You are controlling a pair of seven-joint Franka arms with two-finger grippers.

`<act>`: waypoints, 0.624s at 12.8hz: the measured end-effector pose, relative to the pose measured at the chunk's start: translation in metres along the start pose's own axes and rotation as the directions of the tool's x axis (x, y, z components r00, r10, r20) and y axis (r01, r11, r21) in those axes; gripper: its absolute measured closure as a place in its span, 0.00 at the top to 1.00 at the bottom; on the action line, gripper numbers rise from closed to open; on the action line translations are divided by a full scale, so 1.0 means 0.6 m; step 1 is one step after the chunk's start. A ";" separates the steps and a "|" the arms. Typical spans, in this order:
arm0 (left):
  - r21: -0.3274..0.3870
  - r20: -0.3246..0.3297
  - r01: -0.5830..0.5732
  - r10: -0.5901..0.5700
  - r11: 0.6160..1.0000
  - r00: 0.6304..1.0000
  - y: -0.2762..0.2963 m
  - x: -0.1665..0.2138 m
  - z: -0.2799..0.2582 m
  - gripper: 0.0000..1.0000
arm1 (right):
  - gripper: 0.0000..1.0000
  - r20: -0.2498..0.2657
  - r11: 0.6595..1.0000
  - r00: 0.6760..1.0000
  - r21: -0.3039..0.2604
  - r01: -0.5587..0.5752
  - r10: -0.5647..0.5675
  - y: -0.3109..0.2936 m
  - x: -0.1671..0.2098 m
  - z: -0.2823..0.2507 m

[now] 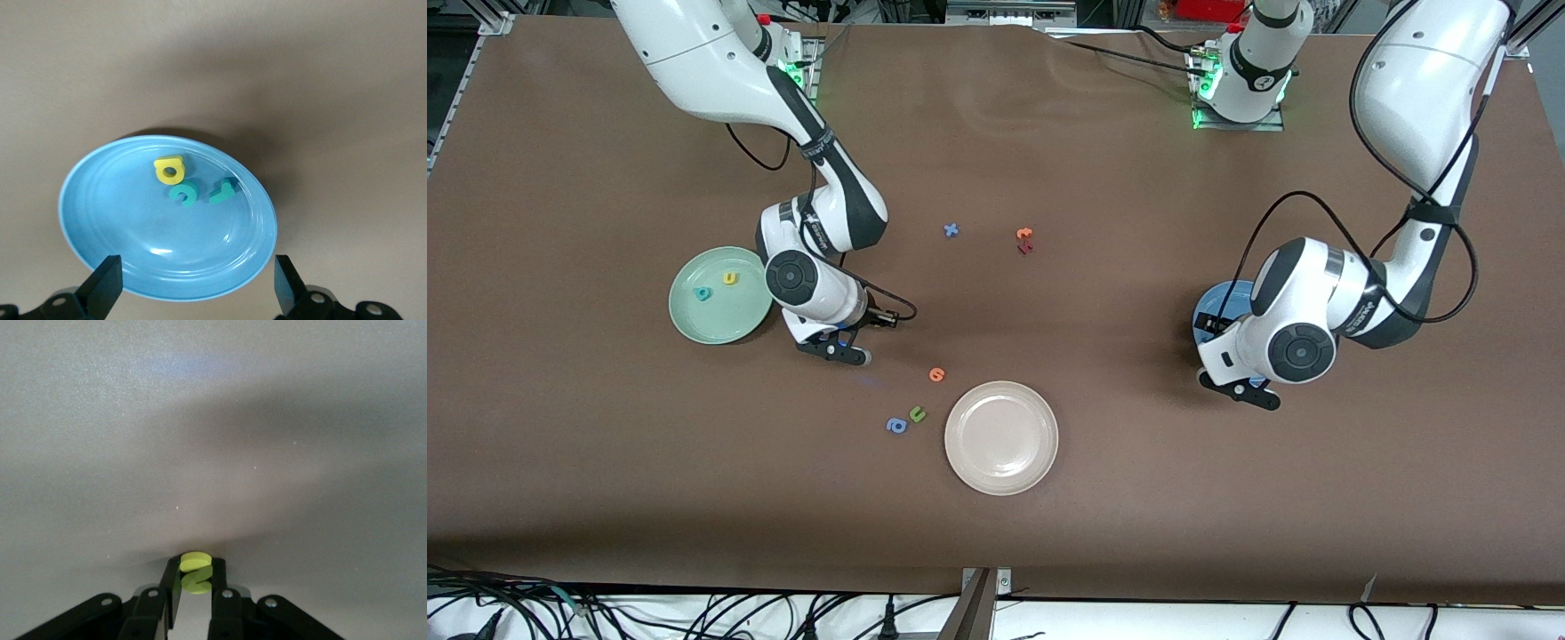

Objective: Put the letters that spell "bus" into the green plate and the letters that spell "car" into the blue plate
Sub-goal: 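Grasp the yellow 2 with the right gripper while the left gripper lifts 1, then place the 1 on the blue plate while the right gripper carries 2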

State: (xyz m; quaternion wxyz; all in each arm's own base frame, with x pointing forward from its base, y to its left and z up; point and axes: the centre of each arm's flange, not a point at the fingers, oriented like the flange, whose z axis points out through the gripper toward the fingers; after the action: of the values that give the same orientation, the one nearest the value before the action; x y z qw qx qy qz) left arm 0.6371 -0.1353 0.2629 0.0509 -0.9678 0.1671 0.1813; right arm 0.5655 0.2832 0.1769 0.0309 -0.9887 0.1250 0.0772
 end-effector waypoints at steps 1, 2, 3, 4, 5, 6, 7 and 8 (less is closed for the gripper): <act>0.008 -0.024 -0.001 0.001 1.000 1.000 0.003 -0.007 -0.028 1.00 | 0.22 0.001 1.000 1.000 -0.002 -0.002 0.002 0.002 0.001 0.000; 0.018 -0.044 0.001 0.000 1.000 0.999 0.006 -0.018 -0.060 1.00 | 0.22 0.011 1.000 1.000 -0.012 -0.007 0.007 0.007 0.003 -0.004; 0.028 -0.057 0.006 -0.004 1.000 0.998 0.007 -0.033 -0.095 1.00 | 0.22 0.032 0.999 0.999 -0.036 -0.017 0.018 0.021 0.010 -0.020; 0.030 -0.073 0.016 -0.014 0.999 0.997 0.007 -0.053 -0.136 1.00 | 0.22 0.054 0.998 0.998 -0.062 -0.028 0.031 0.042 0.023 -0.053; 0.022 -0.085 0.030 -0.028 0.999 0.996 0.006 -0.076 -0.180 1.00 | 0.22 0.075 0.996 0.996 -0.085 -0.031 0.038 0.070 0.035 -0.096; 0.015 -0.099 0.047 -0.045 0.999 0.994 0.001 -0.100 -0.226 1.00 | 0.22 0.101 0.994 0.994 -0.106 -0.025 0.035 0.108 0.046 -0.140; 0.014 -0.116 0.066 -0.064 0.998 0.991 -0.009 -0.124 -0.270 1.00 | 0.22 0.129 0.992 0.991 -0.122 -0.011 0.027 0.150 0.055 -0.174; 0.015 -0.143 0.085 -0.082 0.996 0.986 -0.021 -0.146 -0.311 1.00 | 0.22 0.159 0.991 0.987 -0.133 0.008 0.013 0.194 0.065 -0.195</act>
State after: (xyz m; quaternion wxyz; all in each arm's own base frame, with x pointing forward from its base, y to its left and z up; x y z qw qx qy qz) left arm 0.6271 -0.1262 0.4692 0.0564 -0.9839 0.1314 0.1076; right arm 0.5906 0.1520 0.2814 -0.0255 -0.9790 0.1181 0.1641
